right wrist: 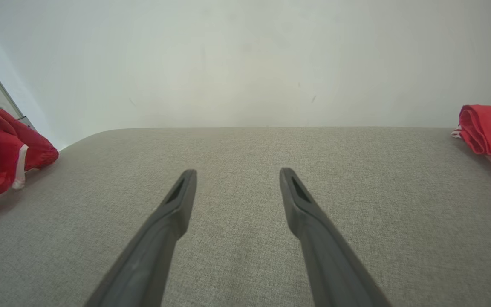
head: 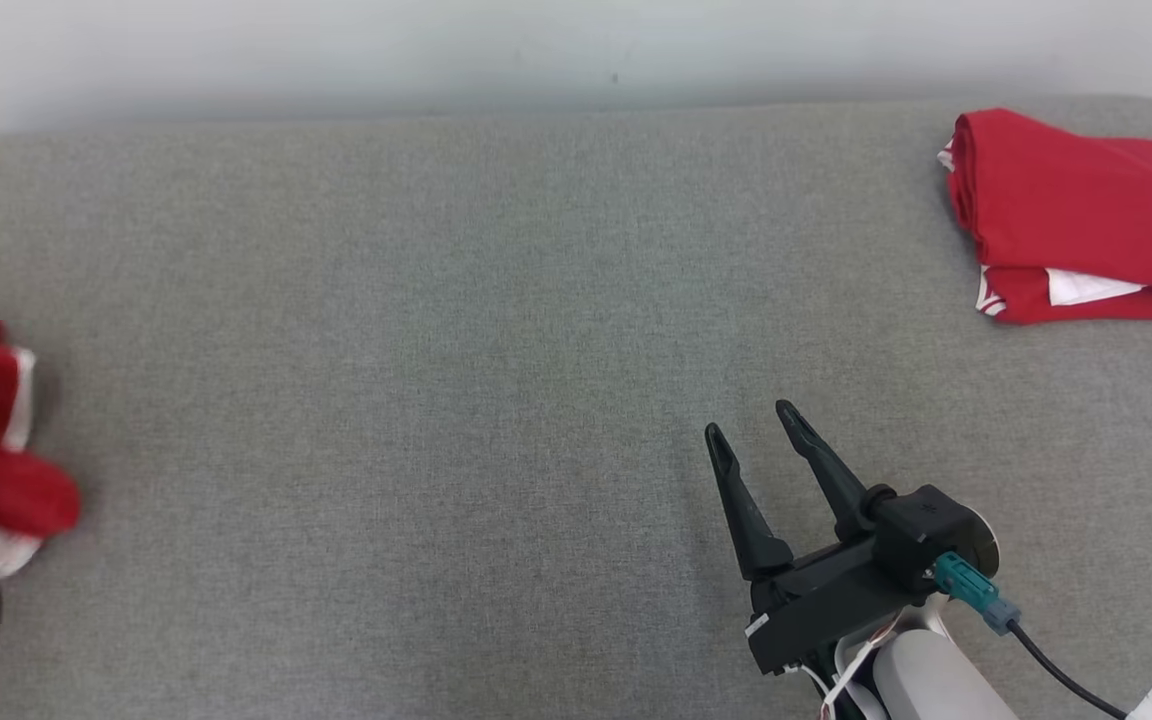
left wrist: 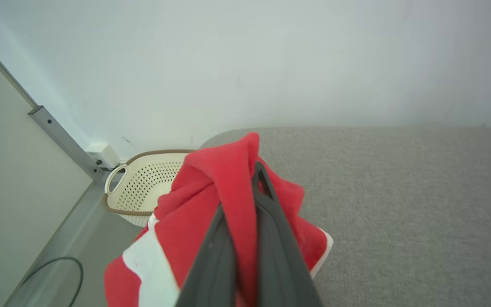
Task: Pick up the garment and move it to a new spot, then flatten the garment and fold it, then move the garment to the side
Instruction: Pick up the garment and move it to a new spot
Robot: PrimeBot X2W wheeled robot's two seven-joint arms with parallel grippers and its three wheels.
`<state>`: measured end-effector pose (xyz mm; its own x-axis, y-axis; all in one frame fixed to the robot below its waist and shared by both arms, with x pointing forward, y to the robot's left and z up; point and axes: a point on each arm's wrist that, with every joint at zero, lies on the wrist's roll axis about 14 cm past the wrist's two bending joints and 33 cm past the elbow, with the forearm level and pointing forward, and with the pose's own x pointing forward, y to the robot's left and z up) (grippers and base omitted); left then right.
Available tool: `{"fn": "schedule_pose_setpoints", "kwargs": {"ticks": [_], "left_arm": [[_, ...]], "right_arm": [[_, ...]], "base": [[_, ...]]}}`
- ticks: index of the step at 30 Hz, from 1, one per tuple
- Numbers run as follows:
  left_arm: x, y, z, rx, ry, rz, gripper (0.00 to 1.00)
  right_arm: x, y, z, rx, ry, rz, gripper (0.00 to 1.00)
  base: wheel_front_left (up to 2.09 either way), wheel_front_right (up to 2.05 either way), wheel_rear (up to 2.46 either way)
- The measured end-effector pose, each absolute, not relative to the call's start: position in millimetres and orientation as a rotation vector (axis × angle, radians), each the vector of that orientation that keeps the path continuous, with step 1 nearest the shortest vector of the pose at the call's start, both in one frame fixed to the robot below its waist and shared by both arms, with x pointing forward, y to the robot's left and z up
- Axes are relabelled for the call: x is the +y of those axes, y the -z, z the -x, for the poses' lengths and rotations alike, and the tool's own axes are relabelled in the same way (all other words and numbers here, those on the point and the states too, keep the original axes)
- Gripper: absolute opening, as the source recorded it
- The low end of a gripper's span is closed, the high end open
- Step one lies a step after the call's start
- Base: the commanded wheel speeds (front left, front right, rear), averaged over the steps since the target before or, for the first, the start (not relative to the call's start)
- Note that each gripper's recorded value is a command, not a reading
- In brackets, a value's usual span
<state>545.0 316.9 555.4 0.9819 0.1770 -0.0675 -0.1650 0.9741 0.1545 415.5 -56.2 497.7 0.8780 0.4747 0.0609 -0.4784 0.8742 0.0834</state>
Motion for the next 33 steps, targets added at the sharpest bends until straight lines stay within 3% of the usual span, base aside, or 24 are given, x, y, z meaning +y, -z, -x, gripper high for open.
{"fn": "schedule_pose_setpoints", "kwargs": {"ticks": [7,15,23,33], "left_arm": [[261,-654,-546,-0.194,-0.006,-0.217,0.0],[171,-723,-534,-0.387,0.201,-0.241,0.0],[73,-742,-515,-0.474,0.436,-0.225,0.0],[-22,-705,-492,-0.427,0.675,-0.118,0.0]], "right_arm": [[-55,-514,-408,-0.077,-0.493,-0.101,1.0],[-76,-521,-402,-0.094,-0.423,-0.108,1.0],[-104,-523,-397,-0.099,-0.329,-0.11,1.0],[-138,-519,-391,-0.089,-0.22,-0.105,1.0]], "base": [[0.0,0.0,0.0],[0.0,0.0,0.0],[0.0,0.0,0.0],[0.0,0.0,0.0]]}}
